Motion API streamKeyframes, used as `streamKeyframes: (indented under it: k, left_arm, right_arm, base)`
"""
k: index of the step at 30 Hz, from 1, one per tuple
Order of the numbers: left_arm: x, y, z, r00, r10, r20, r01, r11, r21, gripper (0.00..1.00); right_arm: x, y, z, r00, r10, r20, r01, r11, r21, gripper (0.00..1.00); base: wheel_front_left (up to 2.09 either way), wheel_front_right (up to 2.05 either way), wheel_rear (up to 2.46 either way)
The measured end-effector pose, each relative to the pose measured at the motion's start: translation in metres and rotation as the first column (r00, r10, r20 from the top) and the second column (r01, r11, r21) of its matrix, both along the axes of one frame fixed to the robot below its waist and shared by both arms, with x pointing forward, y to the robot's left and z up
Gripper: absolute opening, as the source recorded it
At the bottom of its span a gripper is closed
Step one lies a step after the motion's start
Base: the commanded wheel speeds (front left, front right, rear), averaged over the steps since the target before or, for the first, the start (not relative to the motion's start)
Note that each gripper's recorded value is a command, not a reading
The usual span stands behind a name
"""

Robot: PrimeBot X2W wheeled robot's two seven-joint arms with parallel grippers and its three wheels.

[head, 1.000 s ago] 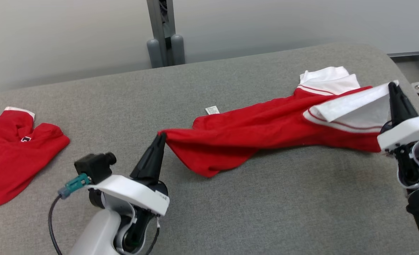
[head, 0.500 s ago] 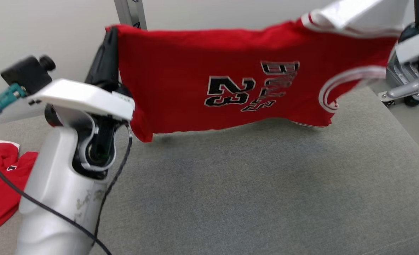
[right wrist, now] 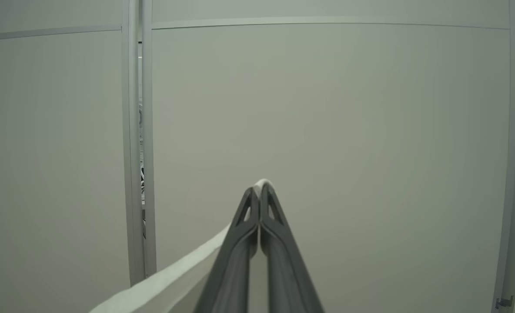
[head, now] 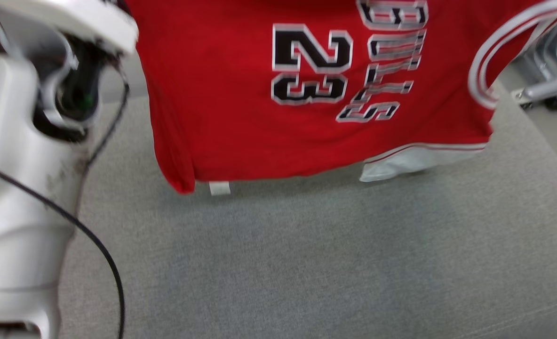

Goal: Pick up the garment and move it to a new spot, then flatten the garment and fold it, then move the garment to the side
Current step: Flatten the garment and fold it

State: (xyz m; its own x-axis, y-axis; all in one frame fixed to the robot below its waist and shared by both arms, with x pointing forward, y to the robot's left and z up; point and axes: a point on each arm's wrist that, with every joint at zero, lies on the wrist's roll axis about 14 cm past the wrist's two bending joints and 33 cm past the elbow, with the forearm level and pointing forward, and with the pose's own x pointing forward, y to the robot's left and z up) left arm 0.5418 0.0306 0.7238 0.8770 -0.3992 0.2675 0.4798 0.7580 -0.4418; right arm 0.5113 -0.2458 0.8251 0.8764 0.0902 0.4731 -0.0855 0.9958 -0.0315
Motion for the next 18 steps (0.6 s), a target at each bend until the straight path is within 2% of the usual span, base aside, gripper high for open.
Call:
streamKeyframes:
  k: [6, 13, 16, 18]
  left_arm:
    - [0.056, 0.001, -0.009, 0.999, 0.023, -0.029, -0.021, 0.998, 0.064, 0.0]
    - [0.112, 0.014, 0.006, 0.985, 0.145, 0.089, -0.142, 0.989, -0.029, 0.0]
    - [0.127, 0.021, 0.011, 0.97, 0.192, 0.151, -0.179, 0.979, -0.094, 0.0]
    - [0.136, 0.02, -0.001, 0.972, 0.188, 0.142, -0.175, 0.979, -0.1, 0.0]
  right_arm:
    - [0.054, 0.01, 0.008, 1.0, -0.007, 0.028, 0.008, 0.999, -0.036, 0.0]
    - [0.099, 0.033, 0.035, 0.983, 0.015, 0.182, -0.004, 0.998, -0.057, 0.0]
    - [0.101, 0.046, 0.049, 0.96, 0.039, 0.279, -0.026, 0.998, -0.051, 0.0]
    - [0.104, 0.062, 0.043, 0.948, 0.071, 0.31, -0.052, 0.996, -0.072, 0.0]
  base:
    - [0.0, 0.0, 0.0]
    - [0.0, 0.0, 0.0]
    - [0.0, 0.0, 0.0]
    - [0.0, 0.0, 0.0]
